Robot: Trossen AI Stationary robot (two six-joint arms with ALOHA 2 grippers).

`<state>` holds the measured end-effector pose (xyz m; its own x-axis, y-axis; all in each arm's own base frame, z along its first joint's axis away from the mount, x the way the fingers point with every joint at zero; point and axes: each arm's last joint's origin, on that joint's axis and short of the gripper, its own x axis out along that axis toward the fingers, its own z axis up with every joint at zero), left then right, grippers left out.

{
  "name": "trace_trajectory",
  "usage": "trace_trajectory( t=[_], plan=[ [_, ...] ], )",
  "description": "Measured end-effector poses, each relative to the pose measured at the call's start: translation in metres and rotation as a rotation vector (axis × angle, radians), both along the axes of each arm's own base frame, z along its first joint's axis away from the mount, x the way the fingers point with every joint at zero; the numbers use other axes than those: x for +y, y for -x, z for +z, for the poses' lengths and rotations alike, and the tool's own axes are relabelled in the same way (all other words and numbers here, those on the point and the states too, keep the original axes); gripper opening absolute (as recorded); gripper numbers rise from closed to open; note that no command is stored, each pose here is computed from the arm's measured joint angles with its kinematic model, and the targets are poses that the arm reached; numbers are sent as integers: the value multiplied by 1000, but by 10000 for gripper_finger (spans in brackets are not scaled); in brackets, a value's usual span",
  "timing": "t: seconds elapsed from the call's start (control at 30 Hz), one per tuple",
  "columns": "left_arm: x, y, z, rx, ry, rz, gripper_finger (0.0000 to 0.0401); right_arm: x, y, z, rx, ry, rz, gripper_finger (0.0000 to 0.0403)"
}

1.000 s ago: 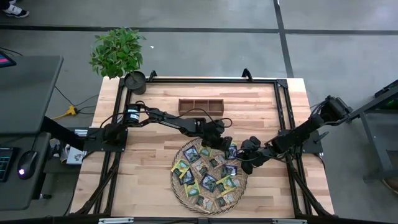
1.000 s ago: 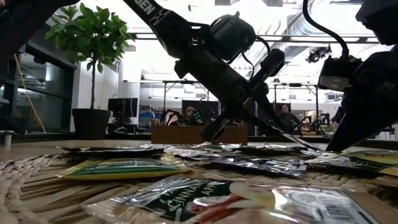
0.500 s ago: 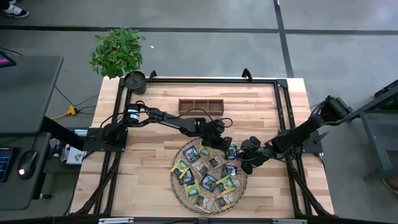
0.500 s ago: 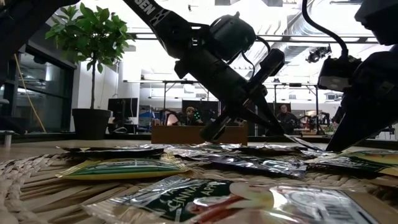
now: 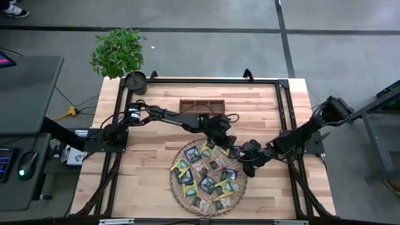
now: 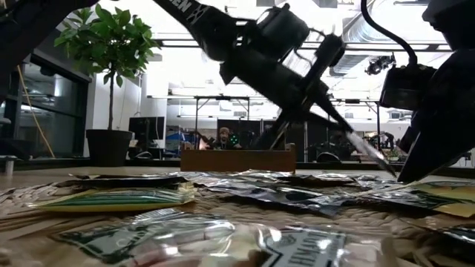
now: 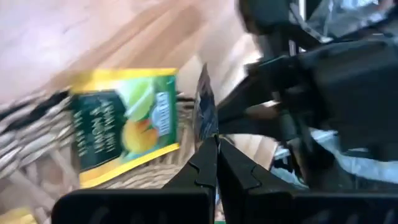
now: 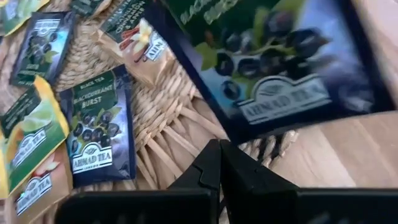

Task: Pick & Place Tea
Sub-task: Put the purple tea bag in the left section of the wooden organizer

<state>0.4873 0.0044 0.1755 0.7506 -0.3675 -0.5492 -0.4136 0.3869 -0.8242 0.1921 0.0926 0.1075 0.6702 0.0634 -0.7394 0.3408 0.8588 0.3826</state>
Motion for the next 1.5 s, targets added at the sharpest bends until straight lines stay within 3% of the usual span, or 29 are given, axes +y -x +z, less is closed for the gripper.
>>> trace_trajectory(
  t=[0.27, 0.53, 0.7, 1.13, 1.5],
  plan=[
    [14, -1, 42, 99, -200, -117, 0, 0, 1, 9, -33, -17, 24, 0],
    [51, 17, 104, 189, -499, -267, 0, -1, 3, 21, -91, -18, 34, 0],
    [72, 33, 129, 240, -621, -338, 0, -2, 4, 23, -93, -13, 29, 0],
    [126, 87, 132, 623, -740, -550, 0, -2, 3, 23, -98, -6, 11, 0],
    [146, 93, 131, 612, -830, -655, 0, -3, 4, 23, -96, -15, -6, 0]
  ],
)
